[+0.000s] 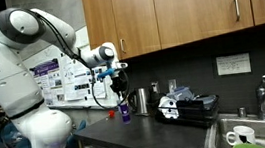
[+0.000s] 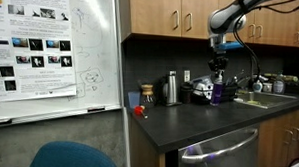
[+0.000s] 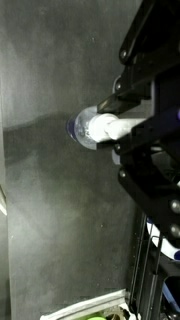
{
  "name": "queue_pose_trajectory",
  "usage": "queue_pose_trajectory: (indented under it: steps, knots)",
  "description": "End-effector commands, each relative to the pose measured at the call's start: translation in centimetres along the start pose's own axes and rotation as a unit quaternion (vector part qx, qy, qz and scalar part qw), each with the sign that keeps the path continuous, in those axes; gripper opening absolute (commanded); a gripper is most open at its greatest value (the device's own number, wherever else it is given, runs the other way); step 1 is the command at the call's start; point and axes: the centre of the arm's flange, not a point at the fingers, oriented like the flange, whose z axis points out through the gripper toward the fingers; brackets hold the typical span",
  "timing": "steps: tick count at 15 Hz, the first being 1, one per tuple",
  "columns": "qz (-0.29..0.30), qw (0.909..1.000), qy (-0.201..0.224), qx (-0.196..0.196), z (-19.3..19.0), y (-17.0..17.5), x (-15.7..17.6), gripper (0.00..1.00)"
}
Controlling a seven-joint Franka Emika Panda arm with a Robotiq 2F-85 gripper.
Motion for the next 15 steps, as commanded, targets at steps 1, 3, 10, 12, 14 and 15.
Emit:
queue_pose_trajectory:
  steps: [1,3,10,12,14,15]
  knots:
    - [-0.005,1.0,0.003,-0.006,-0.6,0.1,-0.5,0.08]
    - [0.008,0.9999,-0.002,0.014,-1.1,1.9,0.1,0.08]
    - [0.16,0.9798,0.015,0.119,-2.1,19.0,-2.6,0.08]
    - [0.212,0.9646,0.019,0.155,-0.1,24.5,-5.9,0.08]
    - [0.265,0.9456,0.021,0.187,2.5,29.3,-9.8,0.08]
    - [0.291,0.9348,0.02,0.203,4.0,31.4,-11.9,0.08]
